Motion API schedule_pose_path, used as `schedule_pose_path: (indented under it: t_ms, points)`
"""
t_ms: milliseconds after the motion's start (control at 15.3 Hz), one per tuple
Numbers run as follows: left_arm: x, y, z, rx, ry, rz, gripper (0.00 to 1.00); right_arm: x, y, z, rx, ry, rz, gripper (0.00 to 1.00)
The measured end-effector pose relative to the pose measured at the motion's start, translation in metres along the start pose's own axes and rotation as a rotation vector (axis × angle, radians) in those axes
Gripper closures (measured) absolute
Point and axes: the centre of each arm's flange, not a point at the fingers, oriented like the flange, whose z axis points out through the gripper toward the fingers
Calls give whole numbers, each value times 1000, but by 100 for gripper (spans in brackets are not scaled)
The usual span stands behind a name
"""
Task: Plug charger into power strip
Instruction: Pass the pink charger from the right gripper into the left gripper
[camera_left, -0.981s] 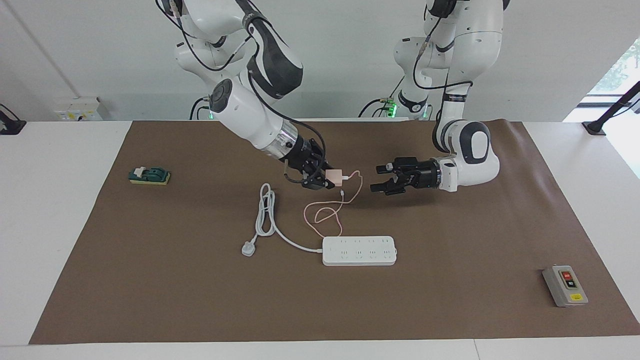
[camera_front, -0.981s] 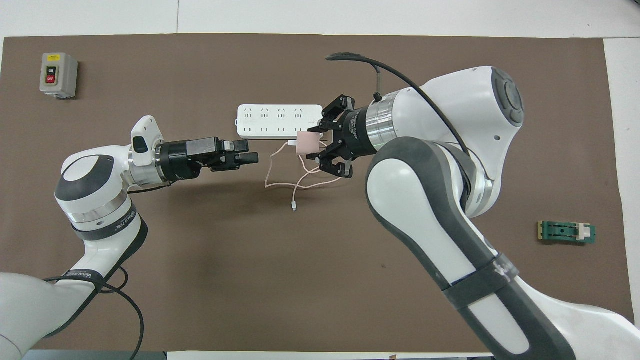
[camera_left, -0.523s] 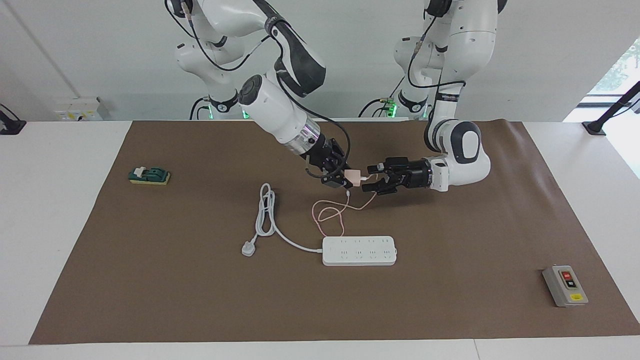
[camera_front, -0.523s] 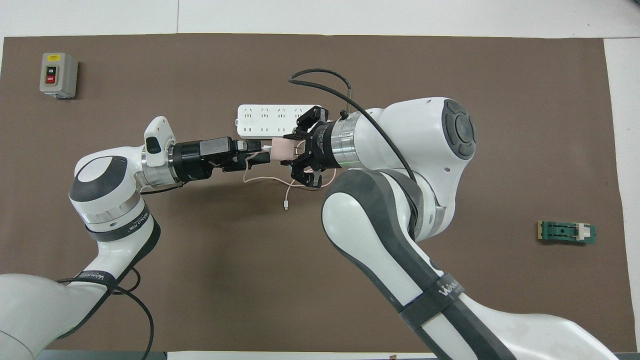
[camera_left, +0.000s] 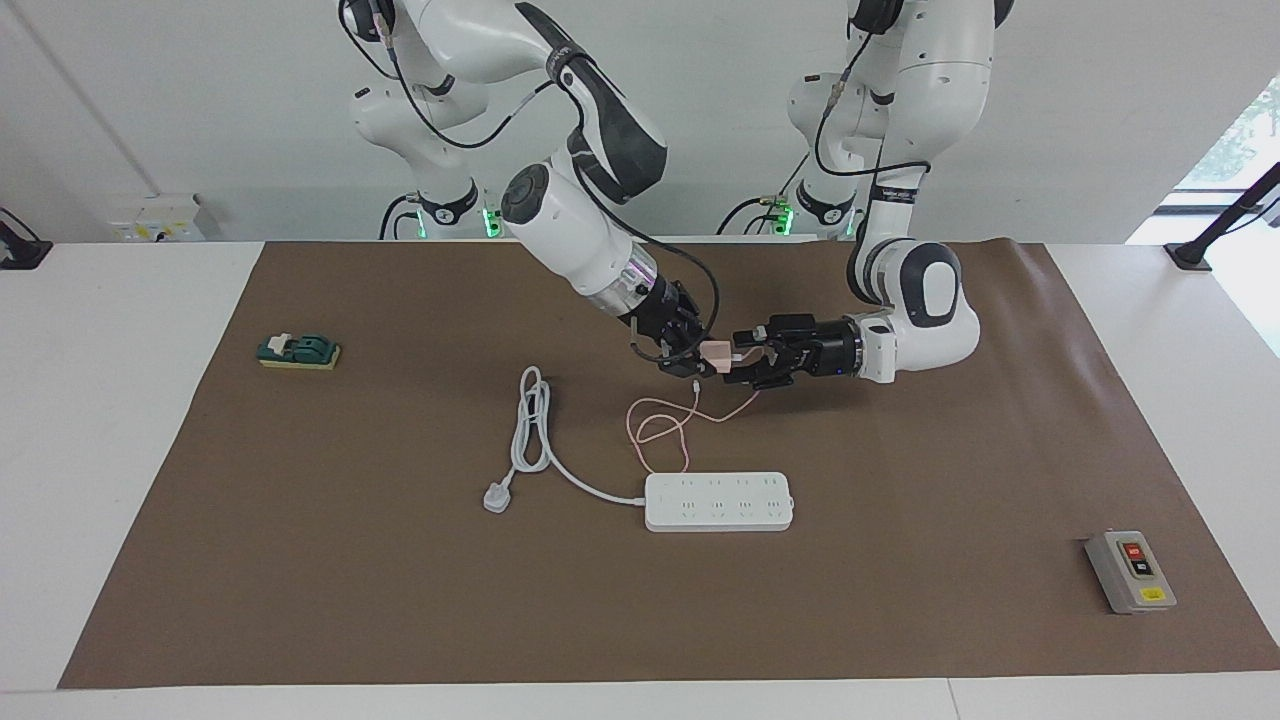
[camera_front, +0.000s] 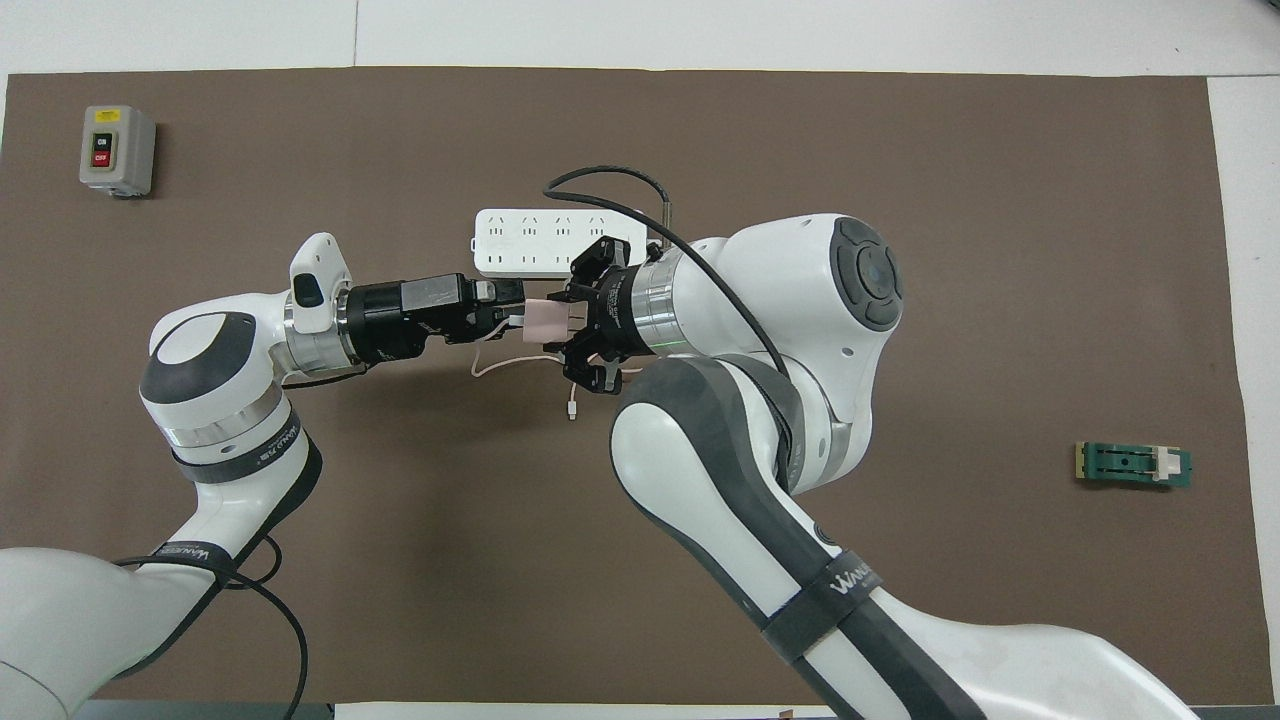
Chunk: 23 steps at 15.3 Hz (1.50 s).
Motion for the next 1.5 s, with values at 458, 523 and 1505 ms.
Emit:
schedule_pose_path:
  t_ms: [458, 523, 1505]
  points:
    - [0, 0, -1, 4, 4, 0, 4, 1, 1, 1, -2, 2, 2, 53]
    - [0, 0, -1, 4, 4, 0, 9, 1, 1, 1, -2, 2, 2, 53]
    - [1, -6, -3, 16, 9, -3, 69, 3, -1, -2, 4, 1, 6, 39]
